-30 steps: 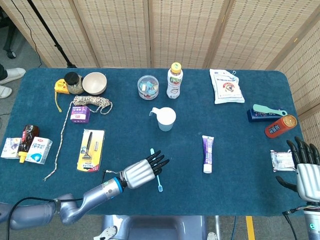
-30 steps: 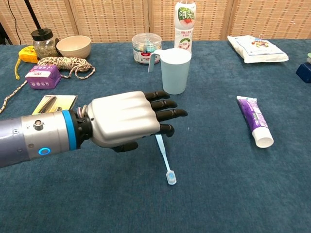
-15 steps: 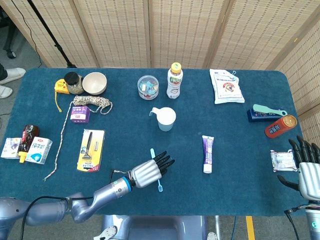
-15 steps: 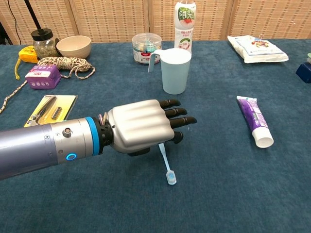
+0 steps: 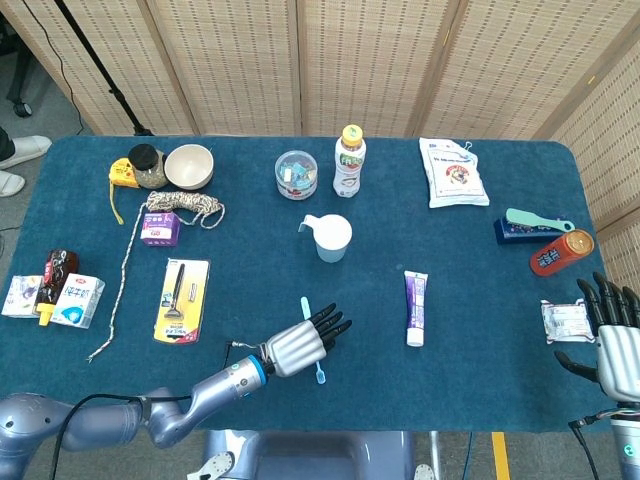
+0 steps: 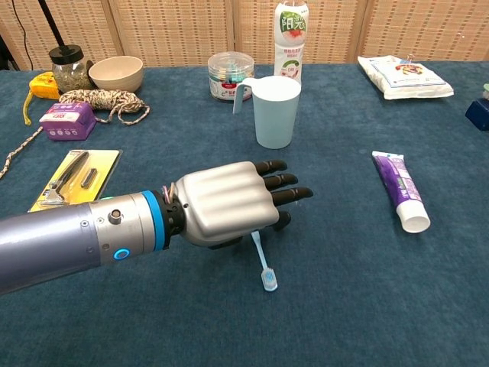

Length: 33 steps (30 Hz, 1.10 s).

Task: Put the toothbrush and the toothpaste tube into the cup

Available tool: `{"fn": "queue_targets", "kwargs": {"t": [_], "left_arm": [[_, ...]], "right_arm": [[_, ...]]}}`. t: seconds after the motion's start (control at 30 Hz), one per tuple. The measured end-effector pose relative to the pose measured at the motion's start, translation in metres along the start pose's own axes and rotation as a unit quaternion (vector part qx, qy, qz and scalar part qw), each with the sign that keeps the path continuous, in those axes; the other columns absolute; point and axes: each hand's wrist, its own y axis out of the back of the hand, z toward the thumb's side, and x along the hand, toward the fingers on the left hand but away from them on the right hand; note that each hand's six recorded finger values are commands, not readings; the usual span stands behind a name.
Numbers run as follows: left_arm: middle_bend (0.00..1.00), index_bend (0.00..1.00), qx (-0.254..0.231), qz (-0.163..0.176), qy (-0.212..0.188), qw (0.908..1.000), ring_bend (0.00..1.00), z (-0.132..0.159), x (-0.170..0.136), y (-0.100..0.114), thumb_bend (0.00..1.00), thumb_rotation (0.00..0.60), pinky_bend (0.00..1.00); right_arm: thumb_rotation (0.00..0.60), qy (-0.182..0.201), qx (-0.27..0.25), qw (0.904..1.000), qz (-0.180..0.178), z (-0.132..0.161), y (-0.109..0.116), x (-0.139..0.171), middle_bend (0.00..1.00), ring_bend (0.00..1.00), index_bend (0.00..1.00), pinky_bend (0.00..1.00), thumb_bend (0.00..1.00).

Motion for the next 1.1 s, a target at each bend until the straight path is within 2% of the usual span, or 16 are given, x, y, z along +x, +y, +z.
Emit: {"fn": "queue_targets", "kwargs": {"t": [0.77,0.97,1.1], "left_arm": [[0.00,0.34,0.005,0.023,0.015,0.9996,0.00,0.007,0.013,-0.004,0.40,0.600,0.00],[0.00,0.40,0.007,0.027,0.020,0.9994,0.00,0.009,0.017,-0.008,0.40,0.600,0.00],[0.00,0.48,0.006,0.031,0.022,0.9992,0.00,0.011,0.019,-0.010,0.40,0.600,0.00]], "right_arm": [[0.600,0.002,-0.005,1.0000,0.000,0.000,0.000,0.000,0.00,0.00,0.00,0.00,0.00],[0.600,0.003,-0.004,1.0000,0.001,0.000,0.000,0.000,0.00,0.00,0.00,0.00,0.00],[0.600,0.003,-0.005,1.0000,0.000,0.000,0.001,0.000,0.00,0.00,0.00,0.00,0.00]]}}
